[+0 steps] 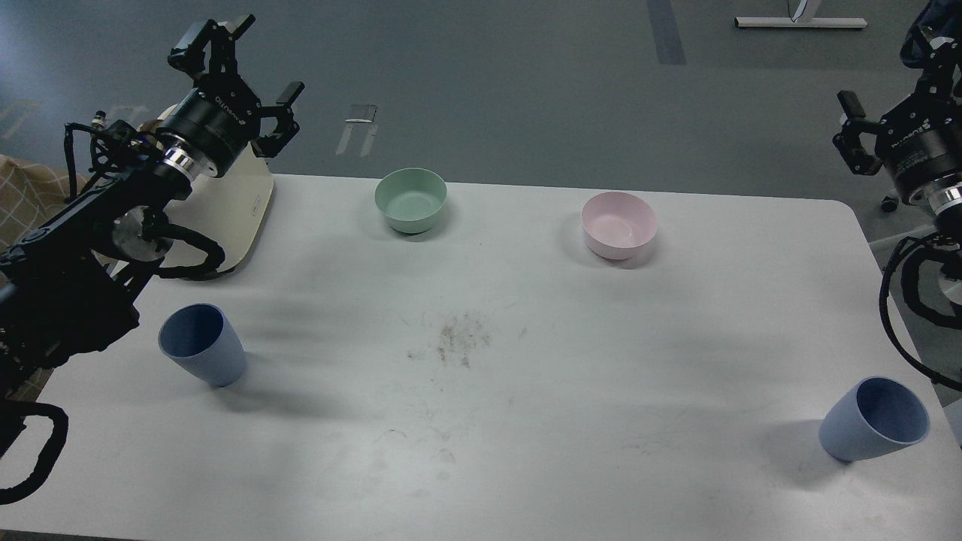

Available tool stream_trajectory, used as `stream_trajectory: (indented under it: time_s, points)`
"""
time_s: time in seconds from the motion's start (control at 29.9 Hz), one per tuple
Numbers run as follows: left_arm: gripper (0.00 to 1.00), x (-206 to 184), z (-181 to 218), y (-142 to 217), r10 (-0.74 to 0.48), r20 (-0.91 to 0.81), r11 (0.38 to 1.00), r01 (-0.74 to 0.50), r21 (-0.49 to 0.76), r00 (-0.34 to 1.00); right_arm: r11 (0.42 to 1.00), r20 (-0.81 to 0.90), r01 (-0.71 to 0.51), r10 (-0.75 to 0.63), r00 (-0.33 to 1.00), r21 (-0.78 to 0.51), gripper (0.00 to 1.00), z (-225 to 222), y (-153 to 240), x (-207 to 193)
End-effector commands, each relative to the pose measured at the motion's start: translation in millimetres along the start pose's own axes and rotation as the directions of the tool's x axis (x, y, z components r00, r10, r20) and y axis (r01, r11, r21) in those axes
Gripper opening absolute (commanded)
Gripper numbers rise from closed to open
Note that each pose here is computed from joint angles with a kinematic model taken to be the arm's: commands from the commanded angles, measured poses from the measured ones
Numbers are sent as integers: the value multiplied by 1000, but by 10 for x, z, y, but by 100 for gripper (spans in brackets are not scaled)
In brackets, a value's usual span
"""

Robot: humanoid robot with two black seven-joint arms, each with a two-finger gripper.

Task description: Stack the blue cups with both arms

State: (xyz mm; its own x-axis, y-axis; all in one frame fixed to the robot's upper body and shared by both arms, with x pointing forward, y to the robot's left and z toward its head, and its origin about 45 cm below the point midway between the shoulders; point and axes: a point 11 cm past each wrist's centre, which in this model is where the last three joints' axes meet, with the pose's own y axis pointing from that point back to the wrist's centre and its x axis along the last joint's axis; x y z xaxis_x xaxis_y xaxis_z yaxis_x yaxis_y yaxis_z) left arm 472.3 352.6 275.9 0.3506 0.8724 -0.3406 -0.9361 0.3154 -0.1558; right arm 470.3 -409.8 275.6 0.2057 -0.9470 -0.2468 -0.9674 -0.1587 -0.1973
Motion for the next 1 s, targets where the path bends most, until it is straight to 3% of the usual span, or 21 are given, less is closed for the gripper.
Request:
stream_trajectory:
  time_s: [0.0, 0.97]
  points:
    - [98, -43, -10, -22, -10, -7, 1000, 10, -1, 1000, 1000, 6, 13, -13, 1000, 1, 100, 36, -22, -63]
    - [98, -415, -142, -133, -129, 24, 991, 129, 34, 991, 999, 22, 15, -14, 1000, -43, 100, 246, 29, -114]
